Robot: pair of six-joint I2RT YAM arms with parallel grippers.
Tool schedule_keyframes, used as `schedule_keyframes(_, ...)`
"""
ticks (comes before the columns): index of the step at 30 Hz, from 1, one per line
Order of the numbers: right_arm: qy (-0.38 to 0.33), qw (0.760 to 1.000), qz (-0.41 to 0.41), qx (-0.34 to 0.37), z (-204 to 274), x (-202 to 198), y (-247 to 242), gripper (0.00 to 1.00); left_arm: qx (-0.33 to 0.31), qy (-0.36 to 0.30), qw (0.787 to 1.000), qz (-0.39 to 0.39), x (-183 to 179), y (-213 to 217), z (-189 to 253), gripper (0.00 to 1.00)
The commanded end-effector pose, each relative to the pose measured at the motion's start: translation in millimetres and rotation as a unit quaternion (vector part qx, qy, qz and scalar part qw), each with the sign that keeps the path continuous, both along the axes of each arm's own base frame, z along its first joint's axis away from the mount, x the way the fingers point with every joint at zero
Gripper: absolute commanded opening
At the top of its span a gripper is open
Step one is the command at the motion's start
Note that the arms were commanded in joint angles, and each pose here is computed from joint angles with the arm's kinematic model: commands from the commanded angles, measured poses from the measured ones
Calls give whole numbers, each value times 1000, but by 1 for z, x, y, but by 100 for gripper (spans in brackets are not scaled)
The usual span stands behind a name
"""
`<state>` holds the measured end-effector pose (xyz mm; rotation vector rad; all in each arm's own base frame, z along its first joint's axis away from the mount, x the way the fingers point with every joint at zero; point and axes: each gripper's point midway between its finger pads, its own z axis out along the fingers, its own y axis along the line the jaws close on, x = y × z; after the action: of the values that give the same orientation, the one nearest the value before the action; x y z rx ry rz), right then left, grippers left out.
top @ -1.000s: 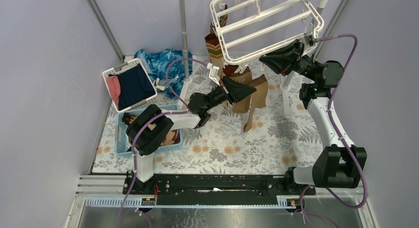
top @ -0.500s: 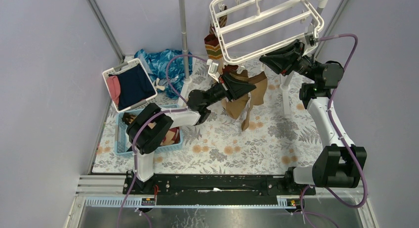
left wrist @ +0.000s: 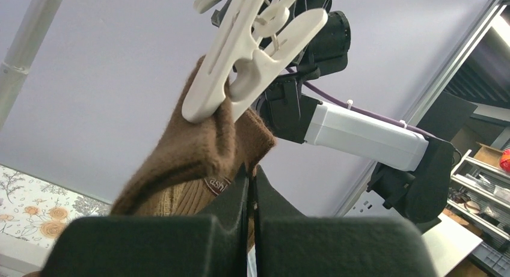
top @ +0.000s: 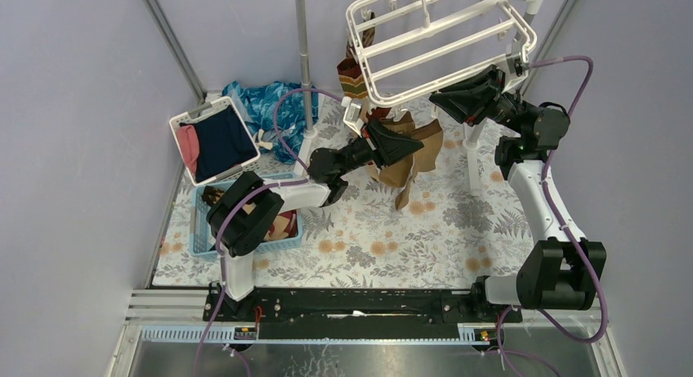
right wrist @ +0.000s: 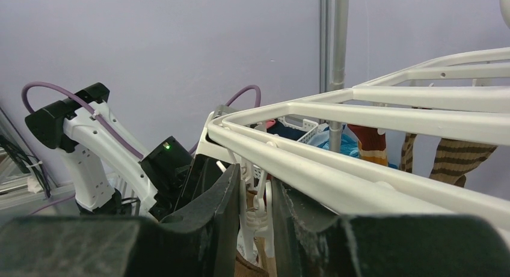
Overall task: Clip the socks to the hanger
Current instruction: Clamp the sock onto the hanger.
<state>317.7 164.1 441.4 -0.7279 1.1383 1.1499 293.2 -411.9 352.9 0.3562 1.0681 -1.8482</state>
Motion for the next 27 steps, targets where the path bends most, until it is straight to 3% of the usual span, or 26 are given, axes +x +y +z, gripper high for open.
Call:
schedule_keyframes(1, -17, 999, 36, -7, 8, -19, 6, 14, -34, -83, 996, -6, -22, 15, 34, 0)
schedule_keyframes(11, -12, 999, 44, -3, 11, -23, 7, 14, -43, -106, 993, -20, -23, 11, 48, 1)
schedule_keyframes(27, -8, 999, 52, -2, 13, -29, 7, 14, -50, -90, 995, 0, -7, 7, 44, 0)
